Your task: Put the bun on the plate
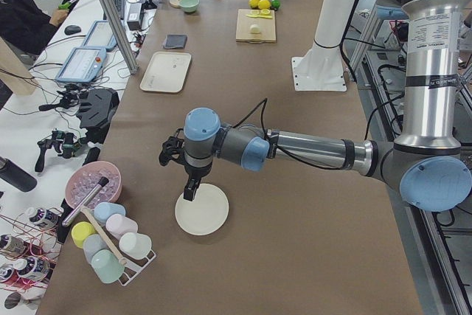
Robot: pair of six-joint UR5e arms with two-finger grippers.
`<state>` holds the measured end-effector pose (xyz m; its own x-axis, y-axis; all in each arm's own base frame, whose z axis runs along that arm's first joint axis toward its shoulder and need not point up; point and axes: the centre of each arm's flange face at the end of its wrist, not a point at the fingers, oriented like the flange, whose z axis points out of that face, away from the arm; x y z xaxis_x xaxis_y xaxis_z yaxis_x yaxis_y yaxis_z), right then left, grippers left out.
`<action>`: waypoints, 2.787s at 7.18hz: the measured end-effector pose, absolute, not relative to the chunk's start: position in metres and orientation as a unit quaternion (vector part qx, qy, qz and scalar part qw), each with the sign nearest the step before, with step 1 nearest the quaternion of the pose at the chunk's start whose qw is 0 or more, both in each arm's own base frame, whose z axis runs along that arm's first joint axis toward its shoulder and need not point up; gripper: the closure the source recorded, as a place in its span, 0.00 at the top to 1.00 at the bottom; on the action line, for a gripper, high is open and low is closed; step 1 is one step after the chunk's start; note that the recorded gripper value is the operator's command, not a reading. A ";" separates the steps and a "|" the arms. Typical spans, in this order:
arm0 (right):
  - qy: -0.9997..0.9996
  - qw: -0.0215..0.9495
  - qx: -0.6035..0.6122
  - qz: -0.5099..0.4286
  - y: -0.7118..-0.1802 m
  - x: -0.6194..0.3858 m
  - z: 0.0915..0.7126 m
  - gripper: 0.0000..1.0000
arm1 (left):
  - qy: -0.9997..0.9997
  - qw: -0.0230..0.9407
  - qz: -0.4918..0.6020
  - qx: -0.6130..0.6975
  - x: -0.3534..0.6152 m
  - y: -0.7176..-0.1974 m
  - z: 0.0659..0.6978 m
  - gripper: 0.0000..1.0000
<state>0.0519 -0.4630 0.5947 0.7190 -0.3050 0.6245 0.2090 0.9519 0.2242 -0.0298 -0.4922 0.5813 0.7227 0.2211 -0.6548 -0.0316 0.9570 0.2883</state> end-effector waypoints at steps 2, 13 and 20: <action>-0.342 0.926 0.073 -0.141 -0.465 0.052 0.590 1.00 | 0.367 0.919 0.072 0.126 -0.026 -0.492 0.583 0.98; -0.336 0.927 0.070 -0.150 -0.464 0.044 0.590 1.00 | 0.368 0.918 0.082 0.124 -0.016 -0.487 0.587 0.97; -0.338 0.927 0.066 -0.149 -0.457 0.045 0.594 1.00 | 0.364 0.922 0.078 0.110 -0.015 -0.475 0.603 0.98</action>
<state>0.0448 -0.4571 0.5939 0.7267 -0.3206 0.6076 0.2311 0.9470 0.2233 -0.0154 -0.4754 0.6028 0.7231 0.2238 -0.6535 -0.0645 0.9638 0.2588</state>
